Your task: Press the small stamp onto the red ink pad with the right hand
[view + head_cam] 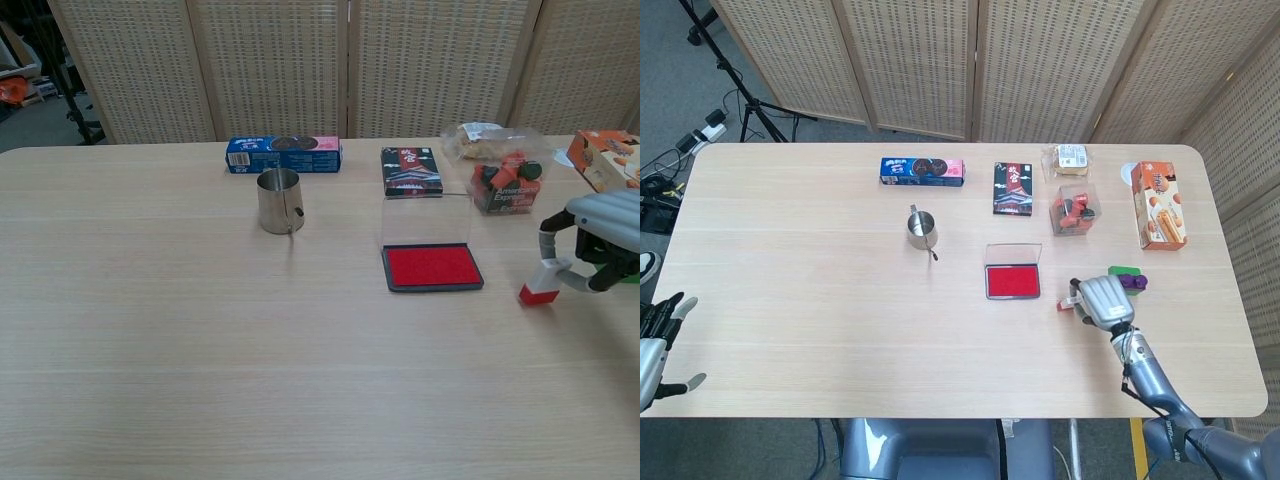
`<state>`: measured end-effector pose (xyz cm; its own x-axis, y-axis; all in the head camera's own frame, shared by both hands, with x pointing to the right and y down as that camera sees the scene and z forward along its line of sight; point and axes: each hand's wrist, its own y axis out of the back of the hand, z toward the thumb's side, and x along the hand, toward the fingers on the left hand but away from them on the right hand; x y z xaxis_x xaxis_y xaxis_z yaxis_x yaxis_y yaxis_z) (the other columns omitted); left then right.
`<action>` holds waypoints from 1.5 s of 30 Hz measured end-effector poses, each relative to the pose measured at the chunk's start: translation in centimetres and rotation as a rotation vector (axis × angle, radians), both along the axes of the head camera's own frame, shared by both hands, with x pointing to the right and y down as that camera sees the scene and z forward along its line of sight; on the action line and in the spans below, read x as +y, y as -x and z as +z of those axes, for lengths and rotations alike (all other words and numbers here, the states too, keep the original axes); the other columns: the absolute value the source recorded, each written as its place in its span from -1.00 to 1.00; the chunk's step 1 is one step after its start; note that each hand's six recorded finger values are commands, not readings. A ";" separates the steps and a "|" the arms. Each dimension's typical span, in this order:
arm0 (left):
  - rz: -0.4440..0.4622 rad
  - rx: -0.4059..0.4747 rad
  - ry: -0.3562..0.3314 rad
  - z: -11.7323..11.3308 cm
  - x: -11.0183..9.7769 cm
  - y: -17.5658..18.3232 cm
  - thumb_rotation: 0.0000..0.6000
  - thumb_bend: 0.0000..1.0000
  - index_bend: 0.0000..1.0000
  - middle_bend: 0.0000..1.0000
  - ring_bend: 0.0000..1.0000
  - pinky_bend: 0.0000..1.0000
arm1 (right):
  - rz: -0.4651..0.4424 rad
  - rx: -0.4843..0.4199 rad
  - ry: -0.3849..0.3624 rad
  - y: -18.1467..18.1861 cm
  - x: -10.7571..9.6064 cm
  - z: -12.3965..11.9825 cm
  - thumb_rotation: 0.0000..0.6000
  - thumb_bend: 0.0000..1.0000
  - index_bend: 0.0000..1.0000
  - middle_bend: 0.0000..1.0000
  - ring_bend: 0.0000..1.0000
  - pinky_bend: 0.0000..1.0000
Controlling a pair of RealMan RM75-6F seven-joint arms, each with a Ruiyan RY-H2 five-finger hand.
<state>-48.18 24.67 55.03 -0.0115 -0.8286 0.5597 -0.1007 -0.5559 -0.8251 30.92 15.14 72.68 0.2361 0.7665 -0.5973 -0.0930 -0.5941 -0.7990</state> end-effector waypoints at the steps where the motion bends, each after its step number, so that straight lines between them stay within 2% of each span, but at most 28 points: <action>1: 0.000 0.000 0.000 0.0 0.0 0.0 1.00 -1.00 -1.00 -1.00 -1.00 -1.00 | -0.001 0.000 0.001 0.0 0.0 0.1 1.00 0.14 0.08 1.00 1.00 1.00; 6: -0.001 -0.001 -0.002 0.0 -0.1 0.0 1.00 -1.00 -1.00 -1.00 -1.00 -1.00 | -0.010 0.006 0.004 0.0 0.2 0.3 1.00 0.10 0.08 1.00 1.00 1.00; 11: -0.002 -0.001 -0.003 0.0 -0.1 0.0 1.00 -1.00 -1.00 -1.00 -1.00 -1.00 | -0.010 0.003 0.002 0.1 0.2 0.4 1.00 -0.06 0.08 1.00 1.00 1.00; 21: 0.001 -0.001 -0.001 0.0 0.0 -0.1 1.00 -1.00 -1.00 -1.00 -1.00 -1.00 | -0.010 0.007 0.007 -0.2 0.3 0.5 1.00 -0.27 0.08 1.00 1.00 1.00; 45: 0.001 0.002 0.000 0.0 0.0 -0.1 1.00 -1.00 -1.00 -1.00 -1.00 -1.00 | -0.007 -0.024 -0.024 -0.1 -0.1 -0.8 1.00 -0.27 0.08 1.00 1.00 1.00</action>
